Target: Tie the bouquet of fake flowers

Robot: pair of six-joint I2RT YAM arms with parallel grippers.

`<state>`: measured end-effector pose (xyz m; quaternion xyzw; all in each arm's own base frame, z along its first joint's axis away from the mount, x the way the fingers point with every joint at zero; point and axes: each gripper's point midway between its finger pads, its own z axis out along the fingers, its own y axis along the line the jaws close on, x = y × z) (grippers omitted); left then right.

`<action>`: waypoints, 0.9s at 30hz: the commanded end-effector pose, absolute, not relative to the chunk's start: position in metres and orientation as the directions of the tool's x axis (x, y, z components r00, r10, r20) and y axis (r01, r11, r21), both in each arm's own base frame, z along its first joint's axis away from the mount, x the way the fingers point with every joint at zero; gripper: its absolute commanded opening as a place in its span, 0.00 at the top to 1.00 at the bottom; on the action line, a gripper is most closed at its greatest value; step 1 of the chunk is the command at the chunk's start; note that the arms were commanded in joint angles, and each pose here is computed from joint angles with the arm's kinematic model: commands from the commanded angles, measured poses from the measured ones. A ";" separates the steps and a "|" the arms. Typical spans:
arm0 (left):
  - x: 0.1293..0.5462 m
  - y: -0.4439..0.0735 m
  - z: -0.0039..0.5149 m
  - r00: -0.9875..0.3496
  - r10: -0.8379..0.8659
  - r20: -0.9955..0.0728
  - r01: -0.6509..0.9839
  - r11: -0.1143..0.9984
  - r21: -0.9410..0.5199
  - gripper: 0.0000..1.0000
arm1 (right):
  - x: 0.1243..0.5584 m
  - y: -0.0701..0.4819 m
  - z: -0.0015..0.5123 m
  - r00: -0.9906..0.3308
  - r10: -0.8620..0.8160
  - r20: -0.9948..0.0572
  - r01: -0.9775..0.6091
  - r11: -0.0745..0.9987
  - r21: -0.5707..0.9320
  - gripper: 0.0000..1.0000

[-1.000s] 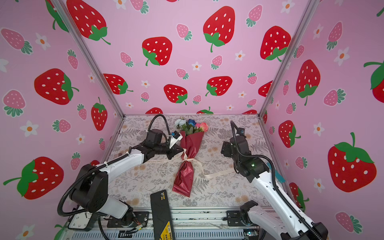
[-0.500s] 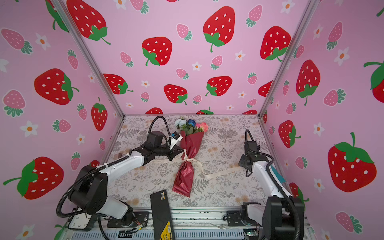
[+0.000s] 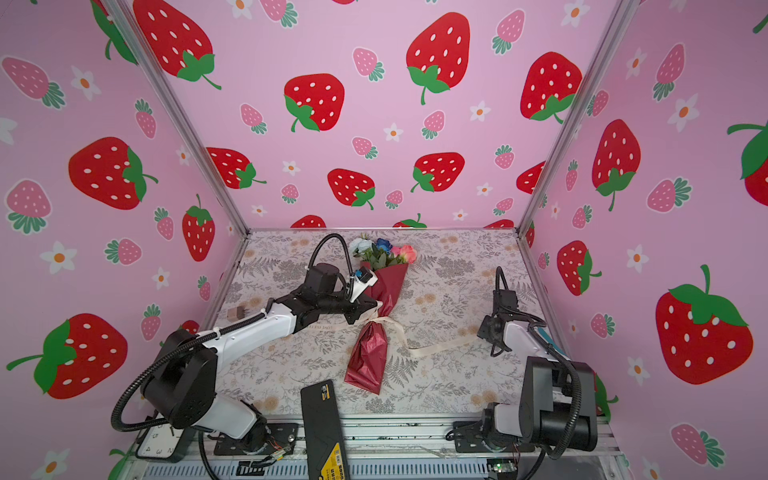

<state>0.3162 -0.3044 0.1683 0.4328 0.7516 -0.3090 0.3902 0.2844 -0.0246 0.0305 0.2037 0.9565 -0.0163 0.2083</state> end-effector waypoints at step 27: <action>0.321 -0.315 0.172 -0.291 0.431 -0.854 0.903 0.419 -0.097 1.00 | 0.299 -0.015 0.010 -0.840 0.389 -0.377 0.371 0.920 0.124 0.59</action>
